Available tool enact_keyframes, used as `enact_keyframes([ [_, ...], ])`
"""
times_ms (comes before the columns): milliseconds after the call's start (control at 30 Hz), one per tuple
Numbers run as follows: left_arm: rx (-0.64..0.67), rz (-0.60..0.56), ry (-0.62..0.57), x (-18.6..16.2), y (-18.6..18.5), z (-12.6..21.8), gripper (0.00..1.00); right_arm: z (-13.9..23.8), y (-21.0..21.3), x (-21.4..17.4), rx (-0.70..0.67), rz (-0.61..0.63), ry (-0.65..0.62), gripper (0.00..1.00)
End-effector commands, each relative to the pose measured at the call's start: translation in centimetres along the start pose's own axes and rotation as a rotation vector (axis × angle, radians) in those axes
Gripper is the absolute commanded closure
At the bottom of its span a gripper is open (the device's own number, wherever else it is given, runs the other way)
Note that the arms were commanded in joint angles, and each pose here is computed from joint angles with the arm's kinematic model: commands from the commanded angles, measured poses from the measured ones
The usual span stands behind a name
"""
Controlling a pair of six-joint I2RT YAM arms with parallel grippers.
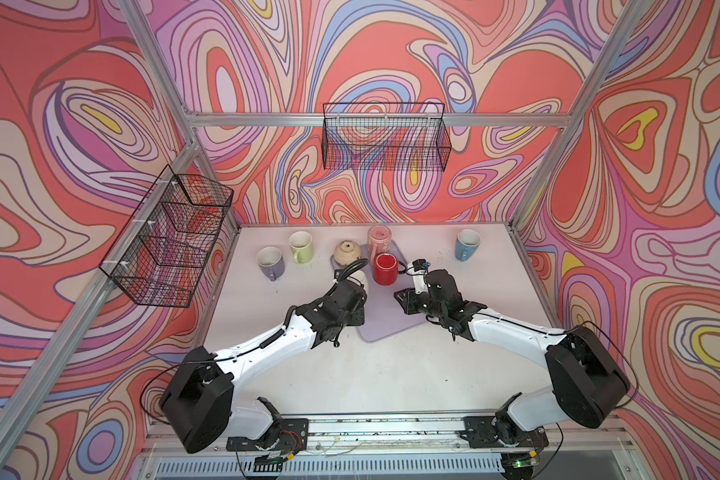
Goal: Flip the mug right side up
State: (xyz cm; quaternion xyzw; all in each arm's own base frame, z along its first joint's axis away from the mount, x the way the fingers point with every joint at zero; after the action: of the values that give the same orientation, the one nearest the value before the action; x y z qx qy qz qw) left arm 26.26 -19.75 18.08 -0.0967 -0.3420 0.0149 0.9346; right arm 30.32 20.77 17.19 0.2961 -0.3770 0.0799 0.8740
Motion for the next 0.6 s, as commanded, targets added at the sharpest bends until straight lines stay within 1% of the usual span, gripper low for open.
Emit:
enact_keyframes([
  [0,0.069,0.033,0.012,0.5,-0.6,-0.5,0.33,1.1,-1.2,-0.3,-0.040,0.003,0.009,0.77],
  [200,0.134,0.012,0.019,1.4,-1.8,-2.3,0.32,2.4,-2.4,-0.3,-0.052,-0.010,-0.017,0.75],
  [433,0.222,-0.035,0.049,0.9,-2.2,-5.3,0.33,3.1,-3.6,-1.0,-0.055,-0.034,-0.026,0.74],
  [567,0.237,-0.037,0.056,0.7,-2.4,-6.5,0.33,3.1,-4.0,-1.3,-0.049,-0.042,-0.024,0.74],
])
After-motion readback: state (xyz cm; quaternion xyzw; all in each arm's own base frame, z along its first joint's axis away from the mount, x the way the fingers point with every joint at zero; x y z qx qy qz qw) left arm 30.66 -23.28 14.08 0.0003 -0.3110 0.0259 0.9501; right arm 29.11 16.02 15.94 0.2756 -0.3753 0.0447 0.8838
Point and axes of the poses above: each gripper's point midway between its finger pads, its own z axis back along the fingers, its own y axis along the line the jaws close on, x = y × z, the point moved 7 cm from there along z, back along the fingers
